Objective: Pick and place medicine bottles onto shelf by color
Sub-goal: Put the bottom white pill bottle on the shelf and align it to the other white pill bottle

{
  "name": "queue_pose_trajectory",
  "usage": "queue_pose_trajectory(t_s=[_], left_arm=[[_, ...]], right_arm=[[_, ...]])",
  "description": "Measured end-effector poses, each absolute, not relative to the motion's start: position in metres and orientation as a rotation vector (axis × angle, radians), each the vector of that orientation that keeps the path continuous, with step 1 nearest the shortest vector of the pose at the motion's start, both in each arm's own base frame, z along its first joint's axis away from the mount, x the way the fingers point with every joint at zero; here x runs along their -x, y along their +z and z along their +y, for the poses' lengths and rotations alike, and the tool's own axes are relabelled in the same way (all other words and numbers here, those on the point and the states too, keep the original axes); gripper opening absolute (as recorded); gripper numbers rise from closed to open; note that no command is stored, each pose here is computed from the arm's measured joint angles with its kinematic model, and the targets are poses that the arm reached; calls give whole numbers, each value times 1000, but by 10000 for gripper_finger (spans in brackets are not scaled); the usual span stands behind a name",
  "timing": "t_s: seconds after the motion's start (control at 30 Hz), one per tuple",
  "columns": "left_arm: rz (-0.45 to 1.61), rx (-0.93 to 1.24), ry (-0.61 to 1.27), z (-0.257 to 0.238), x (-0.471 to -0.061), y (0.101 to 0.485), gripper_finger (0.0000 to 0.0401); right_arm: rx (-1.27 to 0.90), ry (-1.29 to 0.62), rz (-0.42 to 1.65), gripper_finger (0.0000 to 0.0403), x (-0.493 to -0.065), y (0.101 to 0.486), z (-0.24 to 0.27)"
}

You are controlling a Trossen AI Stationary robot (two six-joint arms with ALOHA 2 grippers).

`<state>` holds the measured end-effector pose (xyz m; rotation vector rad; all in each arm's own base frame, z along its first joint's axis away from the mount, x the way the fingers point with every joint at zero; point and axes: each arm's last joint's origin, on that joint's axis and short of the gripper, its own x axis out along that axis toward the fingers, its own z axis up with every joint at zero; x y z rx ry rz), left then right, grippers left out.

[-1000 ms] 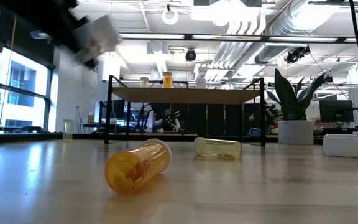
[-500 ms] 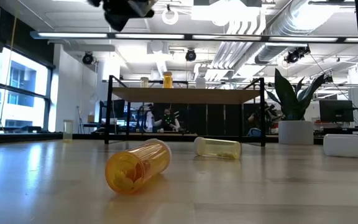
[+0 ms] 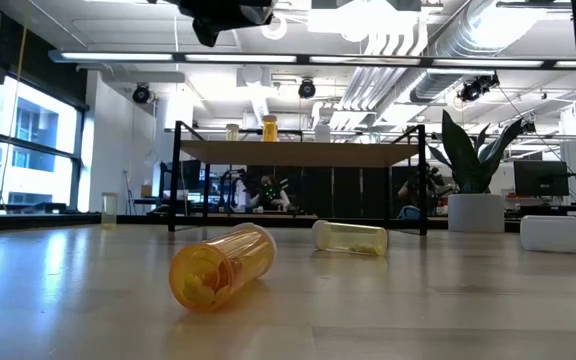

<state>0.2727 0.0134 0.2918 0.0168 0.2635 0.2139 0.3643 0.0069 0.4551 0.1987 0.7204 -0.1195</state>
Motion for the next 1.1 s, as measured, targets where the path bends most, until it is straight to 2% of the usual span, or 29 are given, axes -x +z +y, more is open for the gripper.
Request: queue_pose_trajectory(t_s=[0.17, 0.5, 0.63, 1.1], left_arm=[[220, -42, 275, 29, -273, 296, 152], [201, -31, 384, 57, -268, 298, 152], [197, -18, 420, 67, -266, 299, 152], [93, -33, 475, 82, -264, 309, 152]], right_arm=[[-135, -132, 721, 173, -364, 455, -8], [-11, -106, 664, 233, -365, 460, -47], [11, -29, 660, 236, -364, 460, -61], [-11, 29, 664, 236, -373, 446, -94]])
